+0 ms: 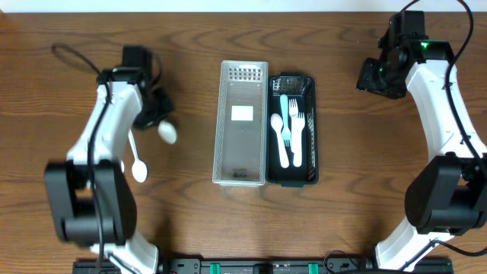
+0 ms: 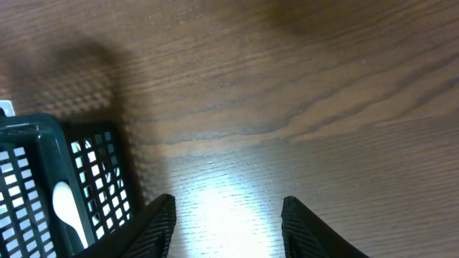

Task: Pack container
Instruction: 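Carry the spoon right and release it into the grey basket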

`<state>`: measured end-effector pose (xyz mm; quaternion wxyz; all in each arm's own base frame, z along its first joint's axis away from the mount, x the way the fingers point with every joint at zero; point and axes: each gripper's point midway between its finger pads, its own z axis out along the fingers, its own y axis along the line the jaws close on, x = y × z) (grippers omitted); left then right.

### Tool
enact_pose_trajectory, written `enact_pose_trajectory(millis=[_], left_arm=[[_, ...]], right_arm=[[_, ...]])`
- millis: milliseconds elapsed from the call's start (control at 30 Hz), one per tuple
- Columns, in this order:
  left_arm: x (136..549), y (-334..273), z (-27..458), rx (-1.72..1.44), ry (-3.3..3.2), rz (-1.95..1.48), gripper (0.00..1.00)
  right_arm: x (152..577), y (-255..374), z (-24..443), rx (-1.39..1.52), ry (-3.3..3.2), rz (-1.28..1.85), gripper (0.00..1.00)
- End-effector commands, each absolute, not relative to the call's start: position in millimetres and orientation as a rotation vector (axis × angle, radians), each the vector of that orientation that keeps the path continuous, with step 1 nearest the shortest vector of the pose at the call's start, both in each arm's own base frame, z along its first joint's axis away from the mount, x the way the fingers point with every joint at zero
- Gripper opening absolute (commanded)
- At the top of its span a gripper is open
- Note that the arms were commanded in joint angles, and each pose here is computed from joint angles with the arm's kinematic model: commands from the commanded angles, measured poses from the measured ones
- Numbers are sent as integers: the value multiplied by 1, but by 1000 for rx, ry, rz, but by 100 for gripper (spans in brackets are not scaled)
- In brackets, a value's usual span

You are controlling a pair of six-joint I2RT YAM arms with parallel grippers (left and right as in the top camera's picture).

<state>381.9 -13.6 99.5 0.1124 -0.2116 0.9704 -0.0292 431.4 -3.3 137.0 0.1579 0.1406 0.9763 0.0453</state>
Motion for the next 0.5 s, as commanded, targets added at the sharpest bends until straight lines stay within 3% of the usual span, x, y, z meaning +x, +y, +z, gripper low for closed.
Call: enact_pose_trajectory(millis=[0,200,467], left_arm=[[381,-71,171,-78,2736,-121,6],[359,-140,189,224,2663,-75,6],[353,-176,131,364,2796,-42,6]], right_arm=[[432,-4,140,390,2781,133,51],[435,-4,141,388,2770,134,51],[436,-4,141,382,2768,133,51]])
